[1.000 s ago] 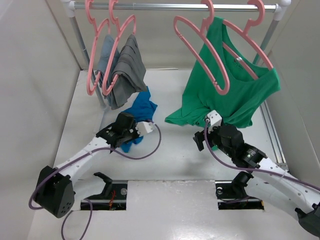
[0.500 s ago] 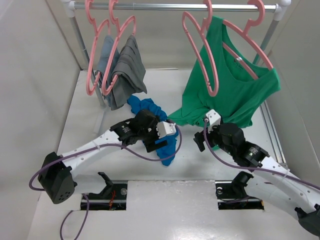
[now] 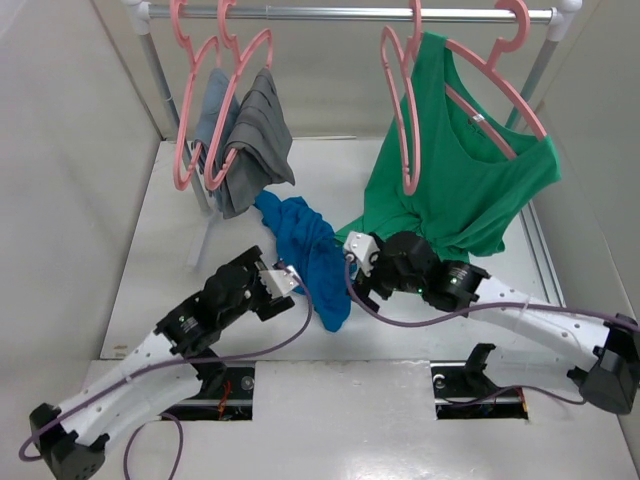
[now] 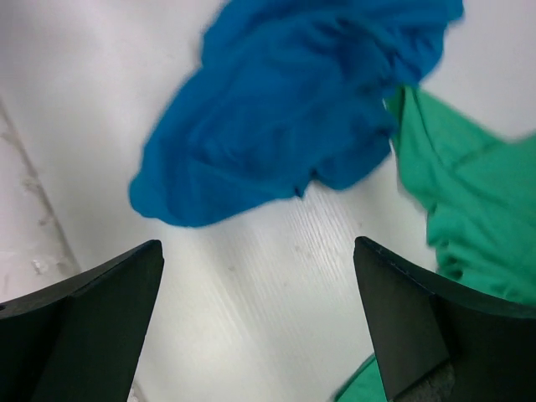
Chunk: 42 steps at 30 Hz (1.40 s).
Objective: Place the t-shirt on the hanger
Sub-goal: Grab a hanger with the right arm
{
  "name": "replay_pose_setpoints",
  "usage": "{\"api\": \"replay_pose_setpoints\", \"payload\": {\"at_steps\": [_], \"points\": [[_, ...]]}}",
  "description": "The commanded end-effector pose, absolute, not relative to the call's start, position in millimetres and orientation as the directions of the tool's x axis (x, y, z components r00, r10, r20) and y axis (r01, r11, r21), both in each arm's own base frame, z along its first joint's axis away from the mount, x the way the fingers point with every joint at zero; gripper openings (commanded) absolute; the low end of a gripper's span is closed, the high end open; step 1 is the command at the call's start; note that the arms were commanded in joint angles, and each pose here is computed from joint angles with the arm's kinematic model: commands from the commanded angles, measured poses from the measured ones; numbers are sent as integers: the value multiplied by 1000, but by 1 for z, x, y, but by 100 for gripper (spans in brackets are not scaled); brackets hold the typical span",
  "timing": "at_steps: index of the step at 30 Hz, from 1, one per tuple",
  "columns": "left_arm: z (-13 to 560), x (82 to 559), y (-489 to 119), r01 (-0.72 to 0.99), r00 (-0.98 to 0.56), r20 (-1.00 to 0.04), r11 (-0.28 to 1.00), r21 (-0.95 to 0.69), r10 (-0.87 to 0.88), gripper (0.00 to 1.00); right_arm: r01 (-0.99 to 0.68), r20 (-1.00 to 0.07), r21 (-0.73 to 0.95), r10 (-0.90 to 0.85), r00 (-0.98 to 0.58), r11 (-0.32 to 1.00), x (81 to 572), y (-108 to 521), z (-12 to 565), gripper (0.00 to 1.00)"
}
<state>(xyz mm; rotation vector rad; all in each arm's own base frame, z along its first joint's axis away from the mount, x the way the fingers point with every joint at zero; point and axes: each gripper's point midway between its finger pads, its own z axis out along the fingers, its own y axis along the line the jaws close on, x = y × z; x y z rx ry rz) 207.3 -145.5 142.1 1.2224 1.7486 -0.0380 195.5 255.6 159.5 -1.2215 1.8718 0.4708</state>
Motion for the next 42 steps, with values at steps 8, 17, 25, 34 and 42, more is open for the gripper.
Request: {"api": "replay_pose_setpoints", "payload": {"at_steps": [8,17,25,34,42], "points": [[129,220,-138,612,-71,-811,667,424,581,98,-951,-885,-257,-438,160,172,164,335,314,95],[128,223,-146,620,-33,-819,655,432,572,98,-934,-935,-352,-67,348,62,137,365,504,90],[132,225,-143,606,-23,-833,670,428,553,98,-715,-962,-73,140,235,695,209,279,607,90],[134,223,-145,617,-6,-835,659,430,550,98,-265,-973,45,102,206,963,283,201,590,90],[130,222,-146,626,-8,-833,652,427,554,98,-130,-985,17,39,167,991,336,201,561,90]]}}
